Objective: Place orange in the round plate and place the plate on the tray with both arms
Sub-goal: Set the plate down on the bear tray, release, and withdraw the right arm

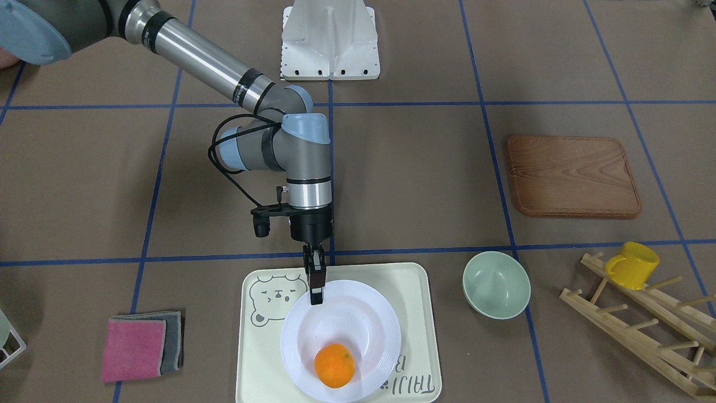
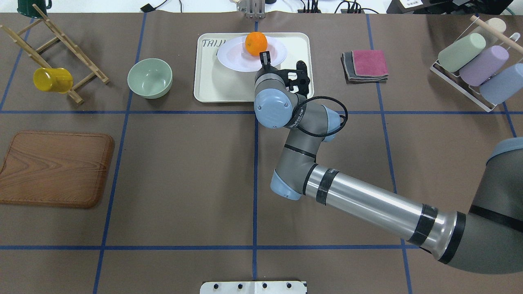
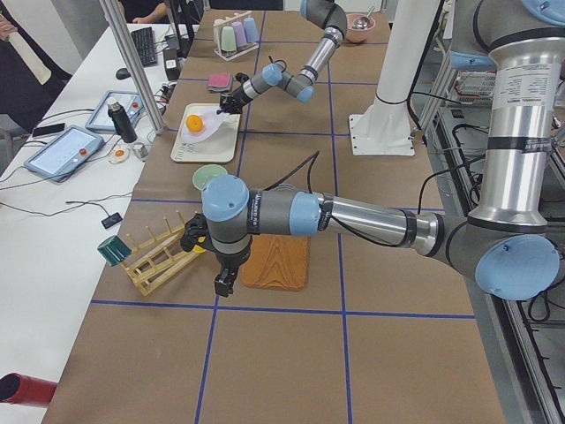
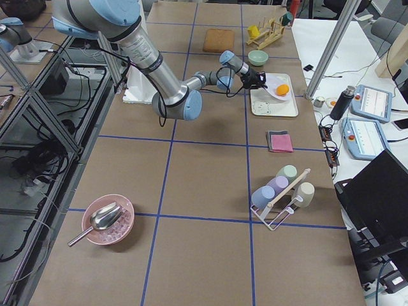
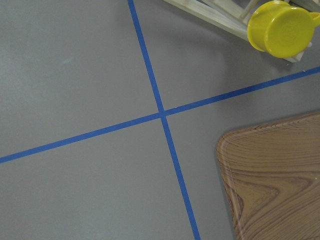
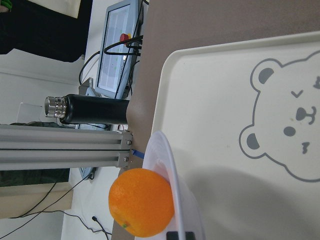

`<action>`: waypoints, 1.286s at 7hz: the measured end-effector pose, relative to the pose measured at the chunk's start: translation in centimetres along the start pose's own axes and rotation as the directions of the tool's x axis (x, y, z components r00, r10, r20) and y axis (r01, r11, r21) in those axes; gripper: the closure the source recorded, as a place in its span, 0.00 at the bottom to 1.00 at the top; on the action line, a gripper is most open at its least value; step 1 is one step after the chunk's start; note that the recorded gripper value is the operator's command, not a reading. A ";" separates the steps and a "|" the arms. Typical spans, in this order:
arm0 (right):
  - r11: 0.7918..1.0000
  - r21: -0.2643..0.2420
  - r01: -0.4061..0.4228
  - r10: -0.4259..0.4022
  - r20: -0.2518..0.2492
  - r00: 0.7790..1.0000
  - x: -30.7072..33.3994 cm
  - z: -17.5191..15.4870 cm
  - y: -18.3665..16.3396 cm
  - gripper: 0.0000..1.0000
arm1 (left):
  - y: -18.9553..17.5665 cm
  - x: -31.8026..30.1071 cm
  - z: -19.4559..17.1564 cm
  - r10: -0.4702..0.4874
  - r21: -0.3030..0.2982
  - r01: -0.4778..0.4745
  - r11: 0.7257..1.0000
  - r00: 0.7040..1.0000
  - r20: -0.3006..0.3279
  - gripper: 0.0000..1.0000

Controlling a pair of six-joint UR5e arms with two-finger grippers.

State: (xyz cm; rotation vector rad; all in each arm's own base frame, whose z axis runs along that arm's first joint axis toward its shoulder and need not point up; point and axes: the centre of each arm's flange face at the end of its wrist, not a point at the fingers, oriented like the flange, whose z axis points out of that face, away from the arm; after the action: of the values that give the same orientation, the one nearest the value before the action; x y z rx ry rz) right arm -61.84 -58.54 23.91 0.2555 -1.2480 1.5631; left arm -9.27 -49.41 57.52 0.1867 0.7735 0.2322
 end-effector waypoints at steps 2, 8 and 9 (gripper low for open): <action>0.977 -0.048 0.208 -0.208 0.015 0.978 2.8 -3.2 -3.0 0.00 | -0.2 0.2 -0.2 -0.009 0.003 0.009 1.000 1.000 0.001 0.02; 0.536 -0.457 0.710 -0.840 -0.206 0.502 -6.5 -13.7 -21.6 0.00 | 2.4 -0.8 1.3 -0.126 -0.025 0.126 0.992 0.992 0.003 0.02; 0.436 -0.524 0.732 -0.897 -0.186 0.401 -7.7 -13.9 -27.4 0.00 | 3.3 -1.0 1.8 -0.140 -0.035 0.140 0.990 0.990 0.004 0.02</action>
State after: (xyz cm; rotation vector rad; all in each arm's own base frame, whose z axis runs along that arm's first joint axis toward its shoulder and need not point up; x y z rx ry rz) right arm -30.66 -55.14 28.26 0.2134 -0.7737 0.4097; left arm -9.15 -46.67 60.30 0.0983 0.7772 0.1128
